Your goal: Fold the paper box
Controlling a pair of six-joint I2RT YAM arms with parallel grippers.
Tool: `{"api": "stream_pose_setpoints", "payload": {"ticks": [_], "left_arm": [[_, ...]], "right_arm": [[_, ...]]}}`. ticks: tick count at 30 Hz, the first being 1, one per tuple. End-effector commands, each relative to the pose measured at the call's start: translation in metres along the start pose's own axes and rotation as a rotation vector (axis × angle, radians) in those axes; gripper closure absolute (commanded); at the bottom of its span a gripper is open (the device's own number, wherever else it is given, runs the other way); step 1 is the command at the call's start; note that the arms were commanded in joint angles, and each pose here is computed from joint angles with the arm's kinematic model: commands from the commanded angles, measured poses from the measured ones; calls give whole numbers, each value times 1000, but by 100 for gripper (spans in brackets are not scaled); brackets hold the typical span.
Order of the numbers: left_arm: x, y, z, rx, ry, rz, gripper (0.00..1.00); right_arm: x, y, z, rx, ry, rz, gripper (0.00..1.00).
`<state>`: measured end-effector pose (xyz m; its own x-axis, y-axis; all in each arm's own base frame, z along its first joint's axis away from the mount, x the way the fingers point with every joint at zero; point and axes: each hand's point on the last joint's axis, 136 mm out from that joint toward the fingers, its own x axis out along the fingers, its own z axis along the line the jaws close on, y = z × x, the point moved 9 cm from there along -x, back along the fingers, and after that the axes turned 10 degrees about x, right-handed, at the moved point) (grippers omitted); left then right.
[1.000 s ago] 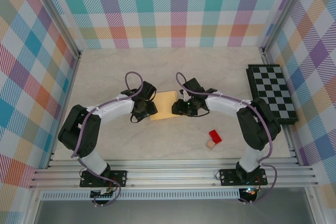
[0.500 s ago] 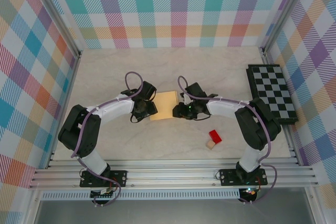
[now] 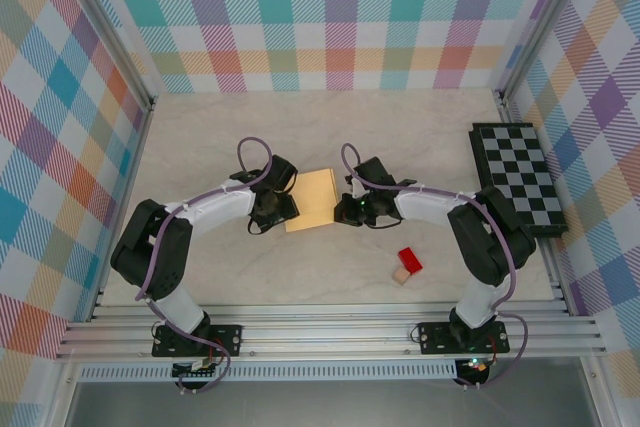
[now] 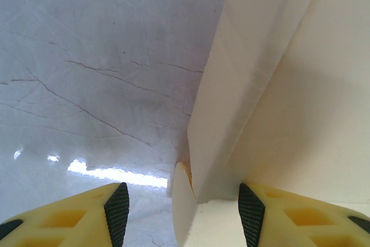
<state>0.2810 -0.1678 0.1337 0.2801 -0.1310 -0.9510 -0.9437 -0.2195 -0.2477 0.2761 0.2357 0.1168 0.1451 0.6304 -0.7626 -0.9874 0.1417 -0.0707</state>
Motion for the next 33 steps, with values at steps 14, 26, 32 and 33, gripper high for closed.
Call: {"api": "stream_pose_setpoints", "payload": {"ticks": [14,26,32,33], "left_arm": [[11,4,7,7,-60,79,44],[-13,-19,-5,47,-52,27,41],[-22,-25,-9,57,-45,11,40],[-23,-24,-8,57,-46,10,40]], "right_arm": [[-14,-2,1,-16,54,-34,54],[-46,-40,30,-186,203,-111,43],[-29,-73,41,-225,280,-101,43],[-25,-77,39,-221,288,-91,43]]}}
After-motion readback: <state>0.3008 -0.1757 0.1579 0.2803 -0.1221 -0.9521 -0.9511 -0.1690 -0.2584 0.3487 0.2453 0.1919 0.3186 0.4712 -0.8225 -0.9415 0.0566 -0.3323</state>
